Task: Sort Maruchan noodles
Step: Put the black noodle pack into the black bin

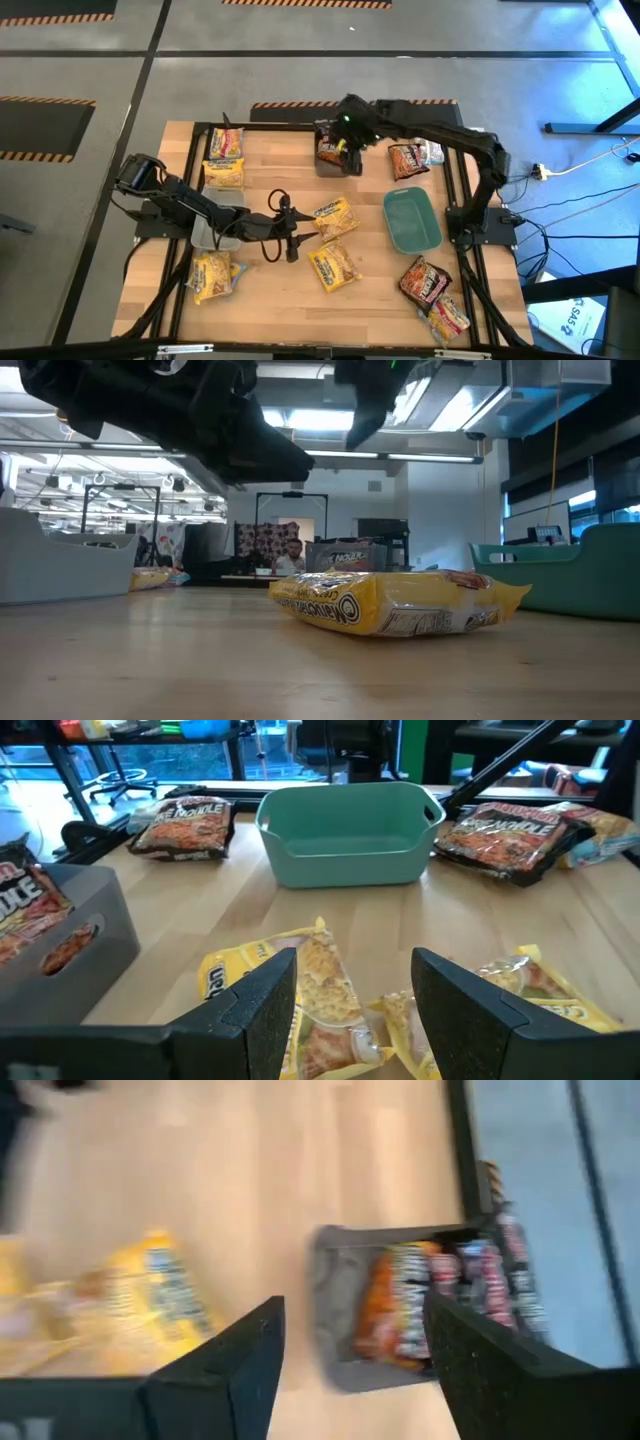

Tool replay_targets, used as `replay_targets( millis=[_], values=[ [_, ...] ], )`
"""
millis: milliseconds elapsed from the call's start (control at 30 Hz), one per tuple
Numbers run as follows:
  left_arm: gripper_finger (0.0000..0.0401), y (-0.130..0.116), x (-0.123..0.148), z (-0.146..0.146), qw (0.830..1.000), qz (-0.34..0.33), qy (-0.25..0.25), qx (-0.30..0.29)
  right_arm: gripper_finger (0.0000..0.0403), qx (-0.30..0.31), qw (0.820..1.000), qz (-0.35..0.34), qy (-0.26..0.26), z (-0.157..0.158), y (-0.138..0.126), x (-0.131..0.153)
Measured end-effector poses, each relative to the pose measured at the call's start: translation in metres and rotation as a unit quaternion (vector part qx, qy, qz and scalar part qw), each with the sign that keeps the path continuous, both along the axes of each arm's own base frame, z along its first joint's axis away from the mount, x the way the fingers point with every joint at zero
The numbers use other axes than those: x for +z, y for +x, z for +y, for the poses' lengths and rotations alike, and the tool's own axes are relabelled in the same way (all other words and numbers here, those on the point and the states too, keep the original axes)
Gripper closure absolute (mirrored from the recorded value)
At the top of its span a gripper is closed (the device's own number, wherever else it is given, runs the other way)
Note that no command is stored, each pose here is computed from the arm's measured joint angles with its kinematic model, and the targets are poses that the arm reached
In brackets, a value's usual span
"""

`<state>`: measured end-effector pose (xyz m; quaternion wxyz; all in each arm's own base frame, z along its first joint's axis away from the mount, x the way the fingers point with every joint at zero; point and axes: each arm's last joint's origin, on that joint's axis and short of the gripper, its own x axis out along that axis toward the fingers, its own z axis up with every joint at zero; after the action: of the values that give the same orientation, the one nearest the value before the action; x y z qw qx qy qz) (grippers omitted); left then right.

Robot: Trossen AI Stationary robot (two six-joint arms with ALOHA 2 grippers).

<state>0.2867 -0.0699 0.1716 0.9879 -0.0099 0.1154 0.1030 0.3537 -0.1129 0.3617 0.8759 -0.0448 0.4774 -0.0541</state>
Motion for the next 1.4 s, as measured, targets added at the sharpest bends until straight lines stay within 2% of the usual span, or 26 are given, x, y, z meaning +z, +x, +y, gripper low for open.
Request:
replay_targets(
  millis=[133, 300, 567, 733, 900, 1100, 1233, 1333, 1400],
  values=[
    [0.0209, -0.001, 0.000, -0.005, 1.000, -0.001, -0.004, -0.009, 0.0182, 0.034, 0.998, -0.005, 0.055, 0.043, -0.014, 0.018],
    [0.0209, -0.002, 0.000, -0.009, 1.000, -0.001, -0.002, -0.016, 0.0182, 0.066, 0.994, -0.006, 0.086, 0.089, -0.028, 0.027],
    [0.0209, -0.004, 0.000, -0.014, 1.000, -0.003, -0.006, -0.024, 0.0182, 0.055, 0.986, 0.034, 0.152, 0.154, -0.066, -0.012],
    [0.0209, -0.003, 0.002, -0.013, 1.000, -0.012, -0.008, -0.022, 0.0182, 0.005, 0.983, 0.066, 0.173, 0.190, -0.100, -0.040],
    [0.0209, -0.003, 0.003, -0.013, 1.000, -0.014, -0.009, -0.022, 0.0182, -0.058, 0.969, 0.112, 0.210, 0.218, -0.132, -0.062],
    [0.0209, -0.004, 0.002, -0.015, 0.999, -0.018, -0.035, -0.021, 0.0182, -0.140, 0.960, 0.143, 0.195, 0.245, -0.158, -0.097],
    [0.0209, -0.005, 0.002, -0.022, 0.998, -0.018, -0.038, -0.038, 0.0182, -0.204, 0.936, 0.176, 0.226, 0.259, -0.173, -0.120],
    [0.0209, -0.007, 0.003, -0.027, 0.998, -0.020, -0.049, -0.044, 0.0182, -0.221, 0.908, 0.219, 0.282, 0.274, -0.184, -0.132],
    [0.0209, -0.008, 0.003, -0.030, 0.997, -0.020, -0.054, -0.049, 0.0182, -0.229, 0.895, 0.232, 0.303, 0.283, -0.192, -0.139]
  ],
)
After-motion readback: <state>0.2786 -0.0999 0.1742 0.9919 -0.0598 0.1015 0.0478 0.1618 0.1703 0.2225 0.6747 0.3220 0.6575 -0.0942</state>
